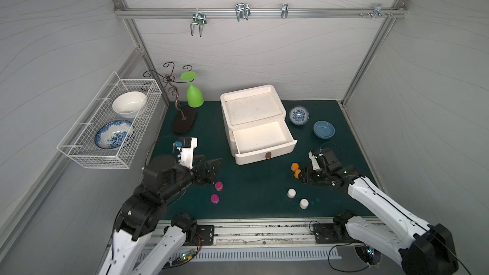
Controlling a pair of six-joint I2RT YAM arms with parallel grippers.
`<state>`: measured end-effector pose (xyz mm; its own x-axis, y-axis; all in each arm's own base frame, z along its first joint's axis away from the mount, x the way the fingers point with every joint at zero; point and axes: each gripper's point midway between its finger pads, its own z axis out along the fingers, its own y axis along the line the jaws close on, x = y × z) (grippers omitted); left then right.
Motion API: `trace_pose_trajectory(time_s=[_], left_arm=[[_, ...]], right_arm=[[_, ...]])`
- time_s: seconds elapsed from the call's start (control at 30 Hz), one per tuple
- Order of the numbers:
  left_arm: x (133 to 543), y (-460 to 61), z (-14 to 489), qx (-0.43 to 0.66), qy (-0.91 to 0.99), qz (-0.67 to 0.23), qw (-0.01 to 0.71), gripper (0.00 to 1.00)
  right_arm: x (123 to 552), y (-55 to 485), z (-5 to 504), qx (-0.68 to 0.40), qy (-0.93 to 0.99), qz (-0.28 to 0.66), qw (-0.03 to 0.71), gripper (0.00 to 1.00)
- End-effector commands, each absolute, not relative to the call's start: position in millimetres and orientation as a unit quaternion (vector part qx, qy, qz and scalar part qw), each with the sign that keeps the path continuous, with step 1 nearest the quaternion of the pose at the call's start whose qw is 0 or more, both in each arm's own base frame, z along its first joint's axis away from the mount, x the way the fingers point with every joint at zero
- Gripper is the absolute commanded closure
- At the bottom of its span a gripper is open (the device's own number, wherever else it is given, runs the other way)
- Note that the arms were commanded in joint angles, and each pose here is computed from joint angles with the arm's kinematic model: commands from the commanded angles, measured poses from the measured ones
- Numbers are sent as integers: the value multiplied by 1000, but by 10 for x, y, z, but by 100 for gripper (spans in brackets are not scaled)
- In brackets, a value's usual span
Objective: Put the paint cans in the drawer according to color
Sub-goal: Pick up the paint can at the center of the board.
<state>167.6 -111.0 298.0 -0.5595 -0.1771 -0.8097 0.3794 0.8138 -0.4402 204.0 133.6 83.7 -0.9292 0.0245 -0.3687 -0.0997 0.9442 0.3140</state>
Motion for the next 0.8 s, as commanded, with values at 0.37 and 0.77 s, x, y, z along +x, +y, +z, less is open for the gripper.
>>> trace_pose_trajectory(time_s=[0.37, 0.77], left_arm=[[1540, -1035, 2697, 53, 819, -304, 484, 1], [1482, -962, 2736, 43, 809, -301, 503, 0]], right_arm=[[2303, 1424, 386, -28, 982, 74, 170, 38], [2535, 1378, 306, 1, 980, 50, 193, 48]])
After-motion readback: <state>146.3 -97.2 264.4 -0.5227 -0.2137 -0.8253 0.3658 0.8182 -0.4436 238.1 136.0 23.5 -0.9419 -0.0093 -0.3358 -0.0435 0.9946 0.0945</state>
